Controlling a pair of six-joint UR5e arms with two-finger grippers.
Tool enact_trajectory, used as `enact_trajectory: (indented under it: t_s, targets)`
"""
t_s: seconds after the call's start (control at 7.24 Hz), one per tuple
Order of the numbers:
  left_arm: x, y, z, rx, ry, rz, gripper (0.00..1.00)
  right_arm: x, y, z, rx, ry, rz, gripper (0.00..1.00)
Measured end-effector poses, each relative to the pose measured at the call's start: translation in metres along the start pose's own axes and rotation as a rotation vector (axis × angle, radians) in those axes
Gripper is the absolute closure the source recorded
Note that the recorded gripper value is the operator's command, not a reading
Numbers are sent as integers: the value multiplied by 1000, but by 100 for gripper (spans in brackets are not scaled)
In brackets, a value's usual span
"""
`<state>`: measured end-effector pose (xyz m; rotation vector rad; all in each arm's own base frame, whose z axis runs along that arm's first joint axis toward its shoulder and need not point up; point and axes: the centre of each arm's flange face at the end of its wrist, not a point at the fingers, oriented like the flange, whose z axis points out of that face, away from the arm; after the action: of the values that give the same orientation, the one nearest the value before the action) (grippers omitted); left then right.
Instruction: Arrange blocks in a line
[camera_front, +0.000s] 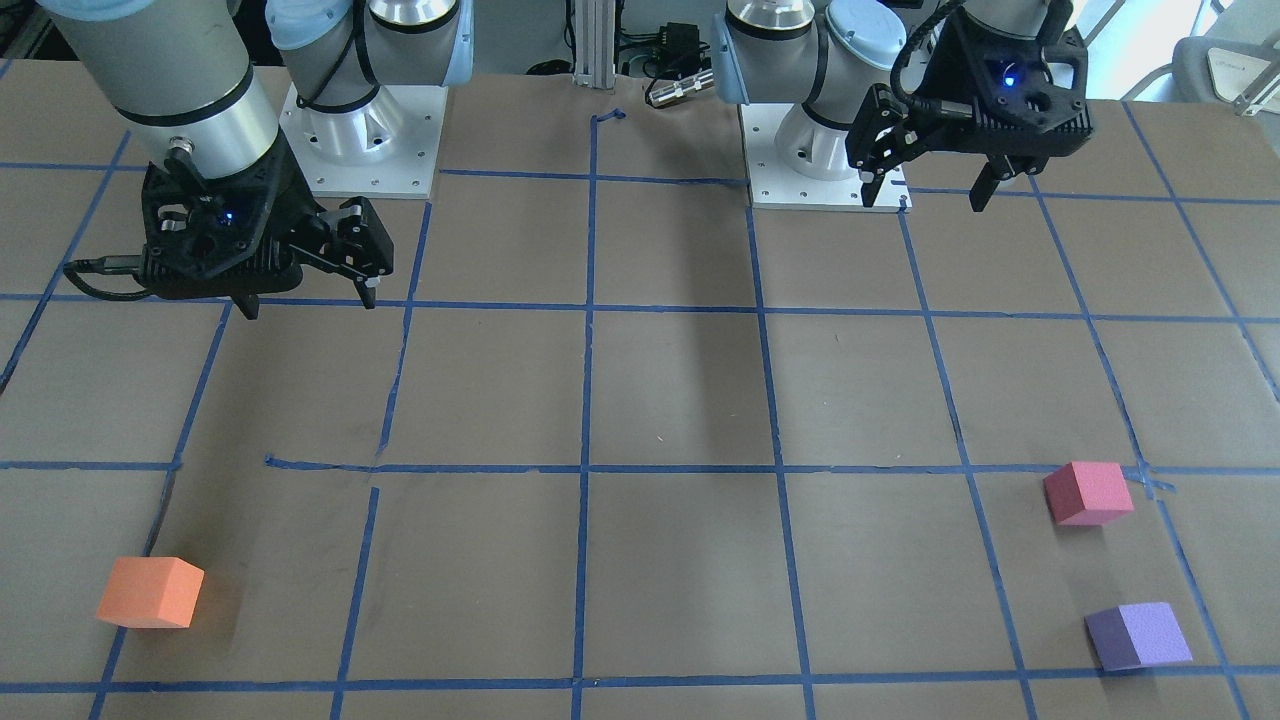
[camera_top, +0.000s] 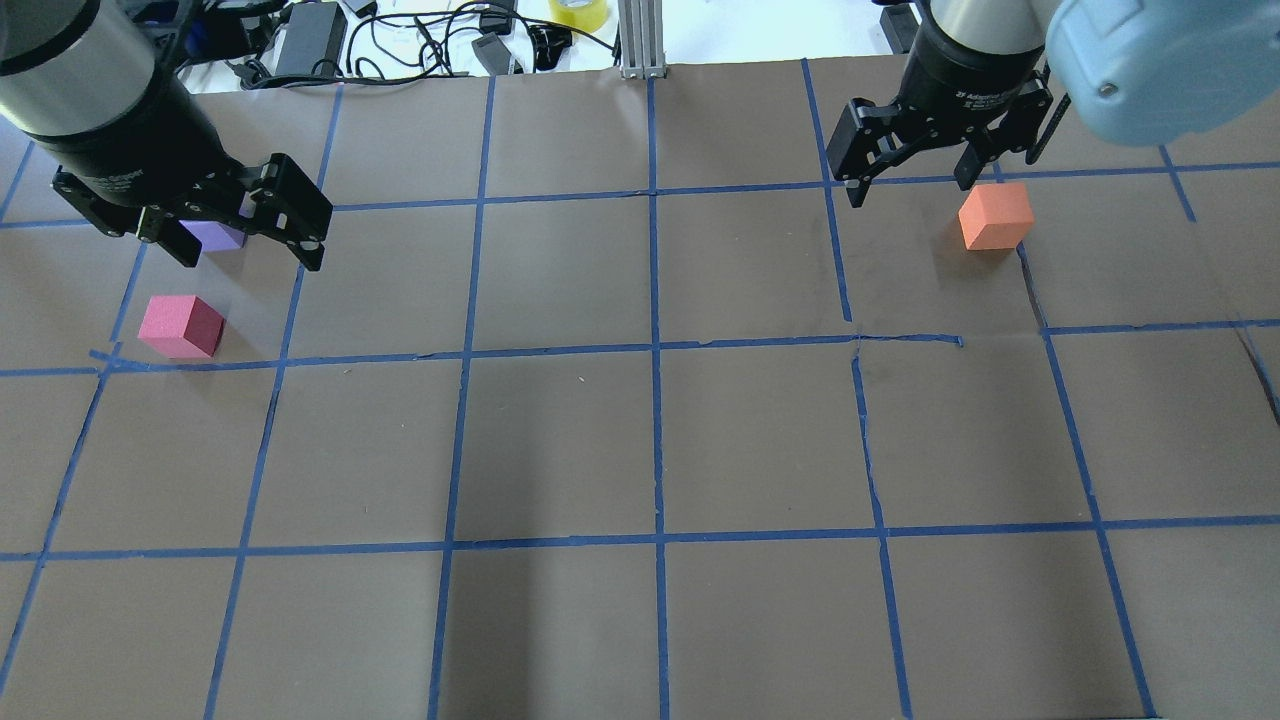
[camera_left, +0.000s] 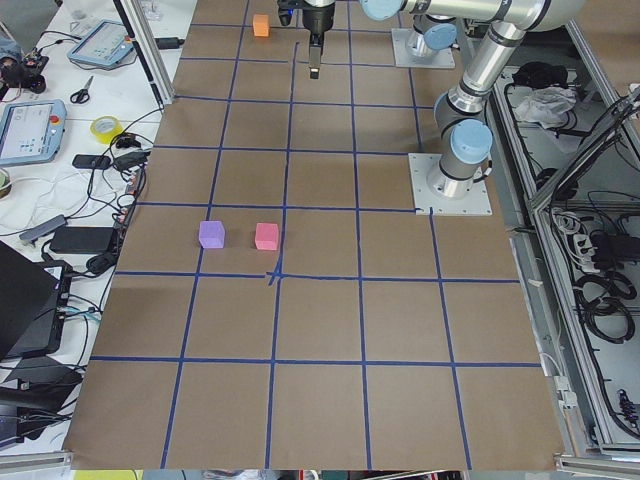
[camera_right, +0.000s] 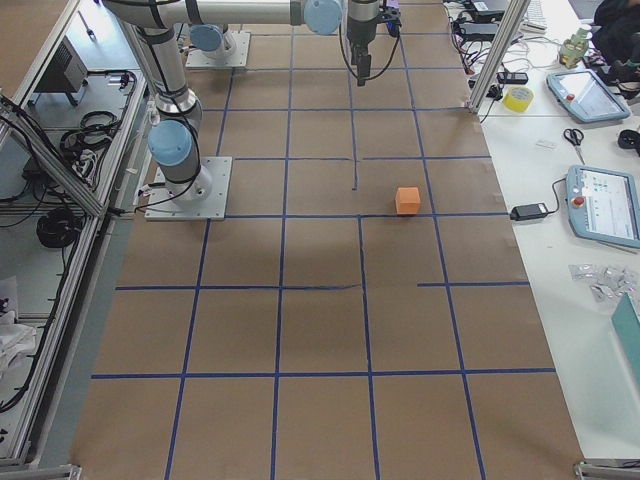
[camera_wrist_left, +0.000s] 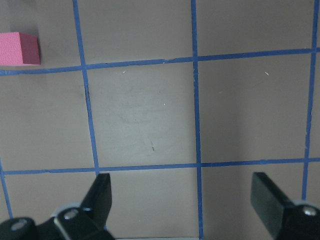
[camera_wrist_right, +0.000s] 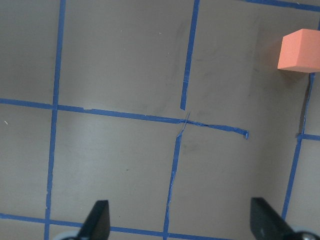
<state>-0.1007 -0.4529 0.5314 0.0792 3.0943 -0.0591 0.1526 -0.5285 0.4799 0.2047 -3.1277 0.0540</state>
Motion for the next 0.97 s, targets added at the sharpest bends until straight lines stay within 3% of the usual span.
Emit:
enact_trajectory:
  t_s: [0.97]
  targets:
    - [-1,1,-1,1,-6,0,0,-1,3,-5,9,-1,1,0]
